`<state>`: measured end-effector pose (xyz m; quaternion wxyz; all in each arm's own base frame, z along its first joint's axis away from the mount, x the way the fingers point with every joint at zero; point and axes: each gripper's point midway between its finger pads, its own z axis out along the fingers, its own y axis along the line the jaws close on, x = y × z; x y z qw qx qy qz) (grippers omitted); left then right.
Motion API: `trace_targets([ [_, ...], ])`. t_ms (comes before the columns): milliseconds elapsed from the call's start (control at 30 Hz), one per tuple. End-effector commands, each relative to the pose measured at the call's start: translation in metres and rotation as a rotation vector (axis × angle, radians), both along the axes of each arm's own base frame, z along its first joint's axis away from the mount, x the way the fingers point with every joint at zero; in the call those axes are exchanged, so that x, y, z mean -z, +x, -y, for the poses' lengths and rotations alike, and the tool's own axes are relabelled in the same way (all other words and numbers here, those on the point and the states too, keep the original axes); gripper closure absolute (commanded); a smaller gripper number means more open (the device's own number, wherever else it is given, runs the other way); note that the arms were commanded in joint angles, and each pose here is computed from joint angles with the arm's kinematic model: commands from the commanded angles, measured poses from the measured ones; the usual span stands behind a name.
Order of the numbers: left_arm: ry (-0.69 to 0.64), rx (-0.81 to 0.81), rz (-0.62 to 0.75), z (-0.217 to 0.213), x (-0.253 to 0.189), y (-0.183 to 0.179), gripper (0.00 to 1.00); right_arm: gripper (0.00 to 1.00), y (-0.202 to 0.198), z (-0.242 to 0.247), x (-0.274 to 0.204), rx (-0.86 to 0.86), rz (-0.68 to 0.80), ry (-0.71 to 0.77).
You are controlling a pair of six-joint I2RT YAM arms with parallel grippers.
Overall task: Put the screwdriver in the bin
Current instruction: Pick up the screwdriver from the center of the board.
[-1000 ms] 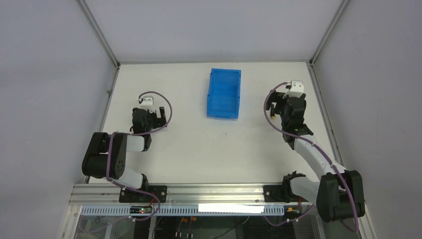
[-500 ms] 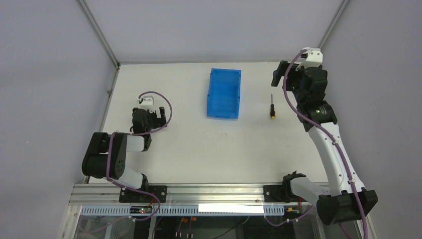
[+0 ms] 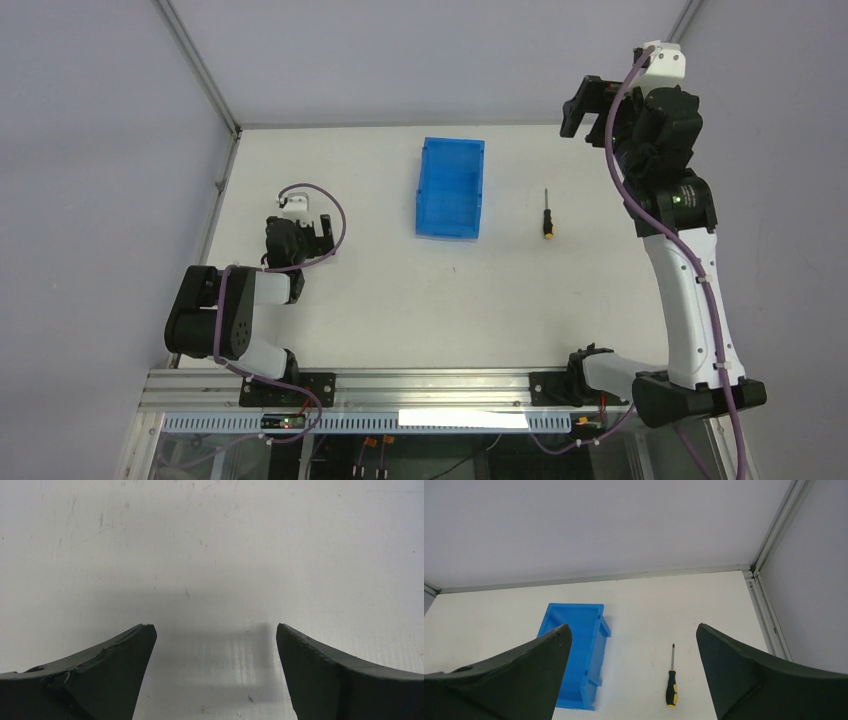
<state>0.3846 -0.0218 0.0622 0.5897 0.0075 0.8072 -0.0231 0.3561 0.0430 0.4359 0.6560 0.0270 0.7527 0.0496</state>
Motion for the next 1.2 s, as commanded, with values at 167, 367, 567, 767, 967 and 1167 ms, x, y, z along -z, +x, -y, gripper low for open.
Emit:
trace_targets([
  [167, -0.009, -0.014, 0.055, -0.004, -0.017, 0.009, 0.0, 0.01, -0.001, 0.0, -0.008, -0.005, -0.036, -0.006],
  [367, -0.009, -0.016, 0.054, -0.005, -0.017, 0.009, 0.0, 0.01, 0.017, -0.002, 0.026, -0.002, -0.162, -0.031],
  [567, -0.009, -0.015, 0.054, -0.004, -0.017, 0.009, 0.0, 0.01, 0.047, -0.004, 0.081, 0.013, -0.313, -0.048],
  [767, -0.009, -0.014, 0.055, -0.004, -0.017, 0.009, 0.0, 0.01, 0.073, 0.001, 0.147, 0.046, -0.459, -0.007],
  [967, -0.01, -0.015, 0.054, -0.004, -0.017, 0.009, 0.0, 0.01, 0.081, 0.009, 0.216, 0.075, -0.602, 0.027],
  [1167, -0.009, -0.016, 0.054, -0.005, -0.016, 0.009, 0.0, 0.01, 0.073, 0.015, 0.281, 0.093, -0.729, 0.03],
])
